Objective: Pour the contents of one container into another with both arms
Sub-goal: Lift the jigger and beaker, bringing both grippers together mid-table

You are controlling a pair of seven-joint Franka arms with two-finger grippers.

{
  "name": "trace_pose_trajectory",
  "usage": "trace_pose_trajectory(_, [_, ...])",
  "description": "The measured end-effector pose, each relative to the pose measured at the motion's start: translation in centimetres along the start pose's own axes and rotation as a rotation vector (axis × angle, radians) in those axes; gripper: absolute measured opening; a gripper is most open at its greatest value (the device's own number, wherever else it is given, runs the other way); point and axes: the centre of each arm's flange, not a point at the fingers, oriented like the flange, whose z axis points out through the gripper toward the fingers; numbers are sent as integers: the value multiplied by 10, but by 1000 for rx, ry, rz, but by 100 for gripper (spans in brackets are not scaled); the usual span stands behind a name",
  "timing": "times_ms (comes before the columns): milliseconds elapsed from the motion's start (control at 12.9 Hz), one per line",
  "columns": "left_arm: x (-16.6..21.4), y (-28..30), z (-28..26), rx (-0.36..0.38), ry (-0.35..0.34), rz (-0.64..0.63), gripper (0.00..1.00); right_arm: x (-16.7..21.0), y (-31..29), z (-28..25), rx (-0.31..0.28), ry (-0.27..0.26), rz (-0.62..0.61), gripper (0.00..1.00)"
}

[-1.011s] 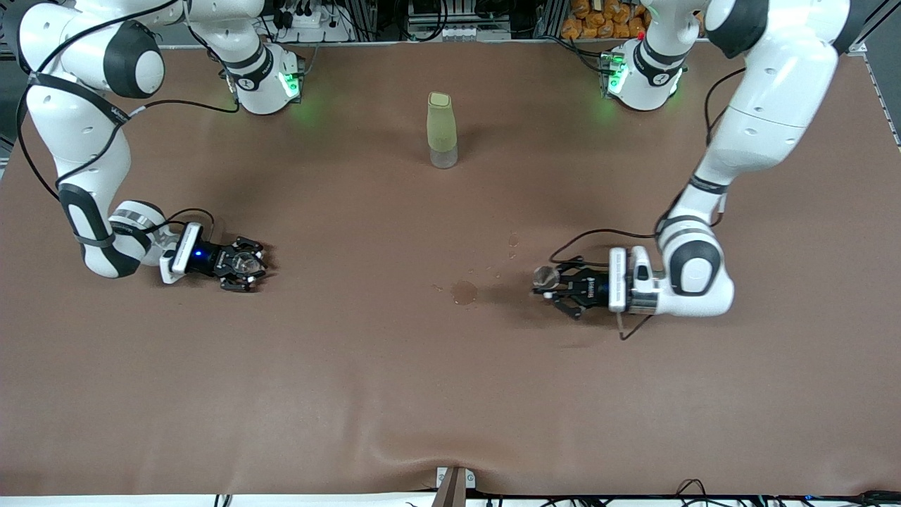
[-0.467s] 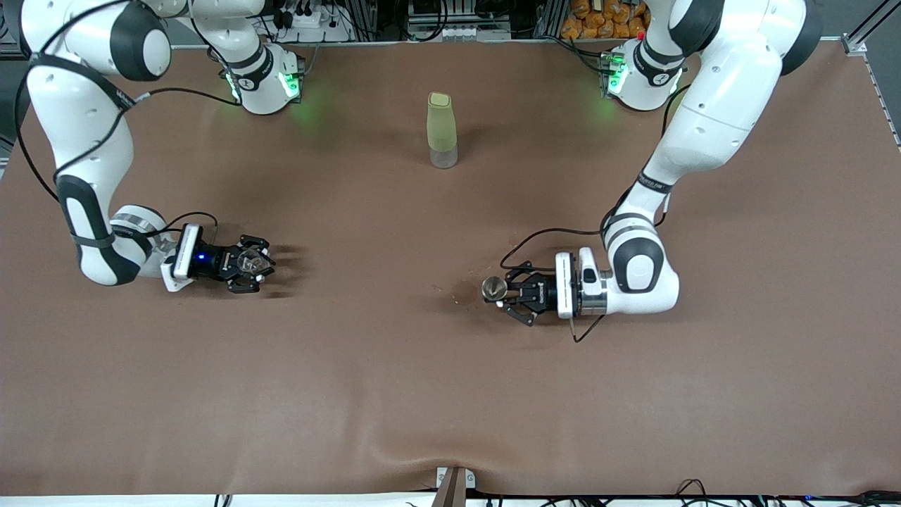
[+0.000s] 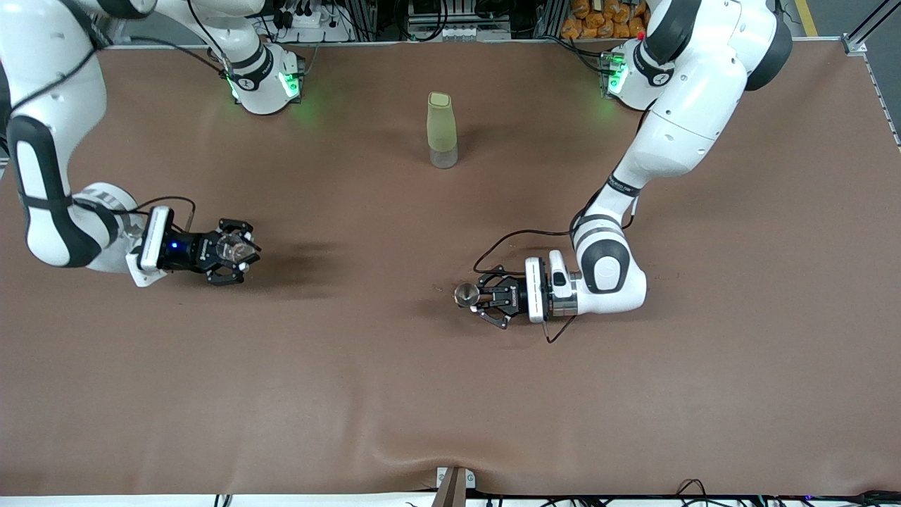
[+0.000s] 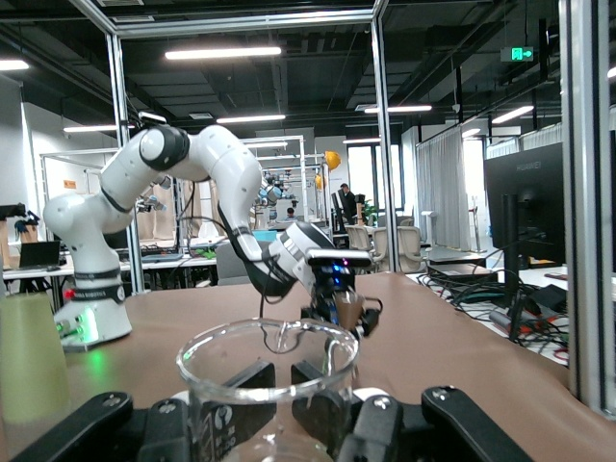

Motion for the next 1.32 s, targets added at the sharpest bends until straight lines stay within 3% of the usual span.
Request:
trace_pose_trajectory(467, [7, 10, 28, 36, 2, -21, 21, 76, -42, 40, -15, -48, 70, 17])
trace_pose_trajectory(933, [13, 9, 31, 45, -2, -7, 21, 68, -51, 138, 7, -55, 90, 17])
trace_pose_trajectory(1322, [19, 8, 35, 48, 7, 74, 21, 56, -65, 230, -61, -31, 127, 17])
